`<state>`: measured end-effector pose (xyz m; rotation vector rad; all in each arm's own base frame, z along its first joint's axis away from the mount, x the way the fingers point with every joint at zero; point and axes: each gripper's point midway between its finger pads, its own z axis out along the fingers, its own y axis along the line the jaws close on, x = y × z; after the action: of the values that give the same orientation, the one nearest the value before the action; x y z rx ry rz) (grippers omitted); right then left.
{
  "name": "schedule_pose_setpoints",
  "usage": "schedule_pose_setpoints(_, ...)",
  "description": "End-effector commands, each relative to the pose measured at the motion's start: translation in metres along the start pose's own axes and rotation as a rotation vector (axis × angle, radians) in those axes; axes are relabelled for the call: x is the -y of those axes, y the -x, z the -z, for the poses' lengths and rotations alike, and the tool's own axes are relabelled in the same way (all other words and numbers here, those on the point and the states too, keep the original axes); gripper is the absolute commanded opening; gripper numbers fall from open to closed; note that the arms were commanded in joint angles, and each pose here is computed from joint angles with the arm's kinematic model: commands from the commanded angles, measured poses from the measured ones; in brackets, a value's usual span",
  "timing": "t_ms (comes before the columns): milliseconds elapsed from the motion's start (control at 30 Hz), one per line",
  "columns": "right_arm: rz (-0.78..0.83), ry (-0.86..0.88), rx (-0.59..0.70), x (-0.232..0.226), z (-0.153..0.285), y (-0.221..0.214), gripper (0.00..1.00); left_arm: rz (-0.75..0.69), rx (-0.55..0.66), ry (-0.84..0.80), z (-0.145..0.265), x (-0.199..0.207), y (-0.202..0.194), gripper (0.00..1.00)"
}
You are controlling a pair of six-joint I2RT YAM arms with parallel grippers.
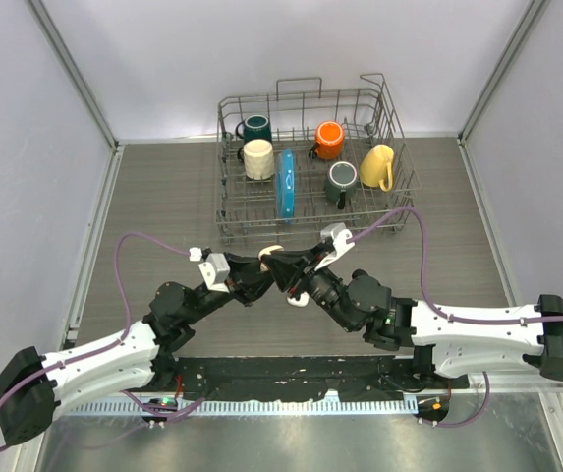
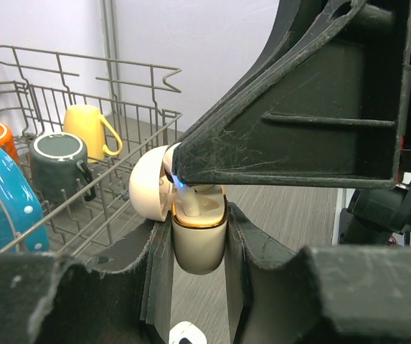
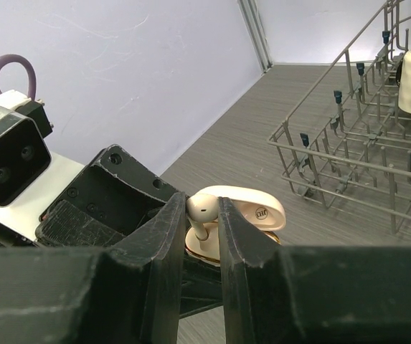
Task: Insert the wireless bluetooth earbuds into the charging case
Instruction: Place the earbud in the charging case.
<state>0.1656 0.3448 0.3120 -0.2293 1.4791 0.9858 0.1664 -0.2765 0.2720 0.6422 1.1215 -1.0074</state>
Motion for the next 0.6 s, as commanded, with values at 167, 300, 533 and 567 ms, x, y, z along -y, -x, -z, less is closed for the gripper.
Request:
schedule_pose_setpoints(167, 0.024, 0.007, -0.051, 0.000, 0.005, -0.005, 0.01, -0.015, 0.206, 0.049, -0.003, -0.007, 0.054, 0.00)
schedule_pose_setpoints(300, 0.038, -0.002, -0.073, 0.004, 0.008, -0.011, 0.01, -0.020, 0.217, 0.059, -0.001, -0.008, 0.057, 0.00)
schedule_pose_setpoints(533, 0.059, -0.027, -0.079, 0.008, 0.007, -0.008, 0.04, -0.019, 0.216, 0.064, 0.000, -0.009, 0.057, 0.00)
schedule_pose_setpoints(567, 0.064, -0.028, -0.079, 0.007, 0.006, -0.007, 0.05, -0.018, 0.214, 0.064, 0.000, -0.009, 0.056, 0.00)
